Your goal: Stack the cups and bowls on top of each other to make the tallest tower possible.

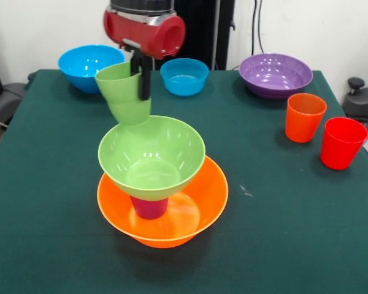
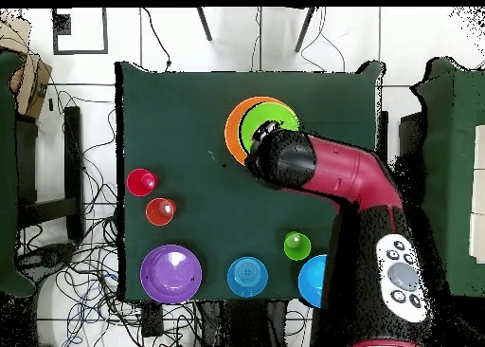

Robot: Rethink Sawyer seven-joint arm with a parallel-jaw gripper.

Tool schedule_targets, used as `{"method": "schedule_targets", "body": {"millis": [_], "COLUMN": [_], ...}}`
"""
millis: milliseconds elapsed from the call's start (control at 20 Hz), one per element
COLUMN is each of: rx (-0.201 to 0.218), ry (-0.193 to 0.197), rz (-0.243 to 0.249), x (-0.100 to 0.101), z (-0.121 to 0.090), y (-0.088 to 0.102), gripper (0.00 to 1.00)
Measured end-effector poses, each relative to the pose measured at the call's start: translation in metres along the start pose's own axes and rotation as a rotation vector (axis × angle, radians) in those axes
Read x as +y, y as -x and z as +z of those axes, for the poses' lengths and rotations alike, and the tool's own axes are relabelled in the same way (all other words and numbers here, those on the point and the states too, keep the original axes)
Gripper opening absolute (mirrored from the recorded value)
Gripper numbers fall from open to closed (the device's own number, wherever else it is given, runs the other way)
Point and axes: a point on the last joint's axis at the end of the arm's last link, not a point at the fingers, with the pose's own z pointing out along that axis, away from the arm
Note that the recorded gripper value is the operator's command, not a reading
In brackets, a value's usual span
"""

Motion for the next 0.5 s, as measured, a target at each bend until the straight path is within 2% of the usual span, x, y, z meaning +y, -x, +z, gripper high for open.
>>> {"method": "schedule_targets", "body": {"millis": [200,300,500], "rx": [0.023,0.033,0.045], "ry": [-0.012,-0.017,-0.03], "rz": [-0.033,-0.04,-0.044], "x": [0.017,0.02,0.022], "z": [-0.012,-0.018,-0.044], "y": [-0.011,-0.014,-0.013], "gripper": [0.0,0.0,0.0]}}
